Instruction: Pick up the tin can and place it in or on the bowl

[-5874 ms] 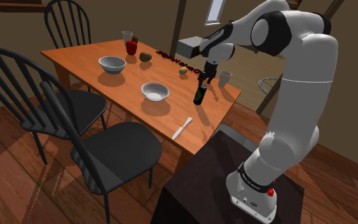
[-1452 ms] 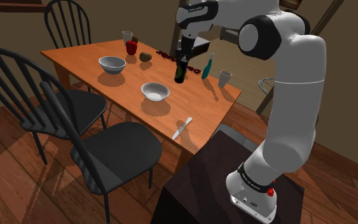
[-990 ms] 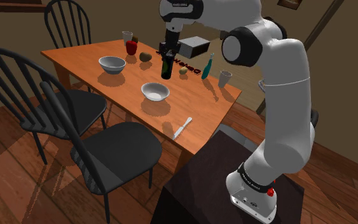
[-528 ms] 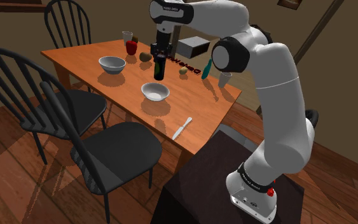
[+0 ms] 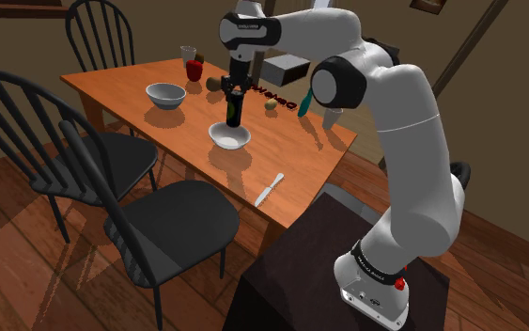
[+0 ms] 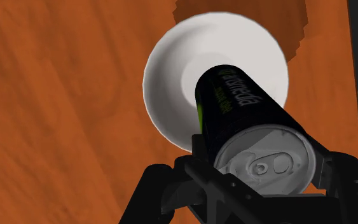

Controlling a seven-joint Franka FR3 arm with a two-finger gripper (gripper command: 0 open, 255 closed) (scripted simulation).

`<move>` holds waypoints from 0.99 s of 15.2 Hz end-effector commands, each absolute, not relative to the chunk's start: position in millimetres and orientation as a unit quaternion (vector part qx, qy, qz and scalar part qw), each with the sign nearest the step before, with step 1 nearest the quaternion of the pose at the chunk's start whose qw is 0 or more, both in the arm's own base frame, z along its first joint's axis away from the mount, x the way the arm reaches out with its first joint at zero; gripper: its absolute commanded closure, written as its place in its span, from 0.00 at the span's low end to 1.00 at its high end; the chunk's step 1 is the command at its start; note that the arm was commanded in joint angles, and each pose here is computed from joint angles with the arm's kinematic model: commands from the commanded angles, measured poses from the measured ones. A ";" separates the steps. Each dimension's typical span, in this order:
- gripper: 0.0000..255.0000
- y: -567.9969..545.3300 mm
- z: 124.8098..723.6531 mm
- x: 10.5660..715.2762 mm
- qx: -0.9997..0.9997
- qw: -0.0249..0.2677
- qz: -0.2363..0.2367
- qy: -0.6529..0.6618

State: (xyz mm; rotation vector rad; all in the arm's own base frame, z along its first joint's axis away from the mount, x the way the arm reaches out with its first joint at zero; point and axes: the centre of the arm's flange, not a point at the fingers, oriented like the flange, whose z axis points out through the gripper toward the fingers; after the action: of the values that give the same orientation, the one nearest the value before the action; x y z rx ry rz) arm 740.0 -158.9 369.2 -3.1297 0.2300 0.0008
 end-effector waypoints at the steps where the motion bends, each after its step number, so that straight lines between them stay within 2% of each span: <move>1: 1.00 -158.5 359.6 739.5 -0.997 0.002 0.000 0.073; 9: 1.00 -158.5 317.0 739.5 -0.997 0.002 0.000 0.073; 15: 1.00 -158.5 317.0 739.5 -0.997 0.002 0.000 0.073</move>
State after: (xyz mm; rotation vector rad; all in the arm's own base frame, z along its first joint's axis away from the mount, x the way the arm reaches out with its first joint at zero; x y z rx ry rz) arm 739.4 -158.4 316.6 -3.1297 0.2301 0.0002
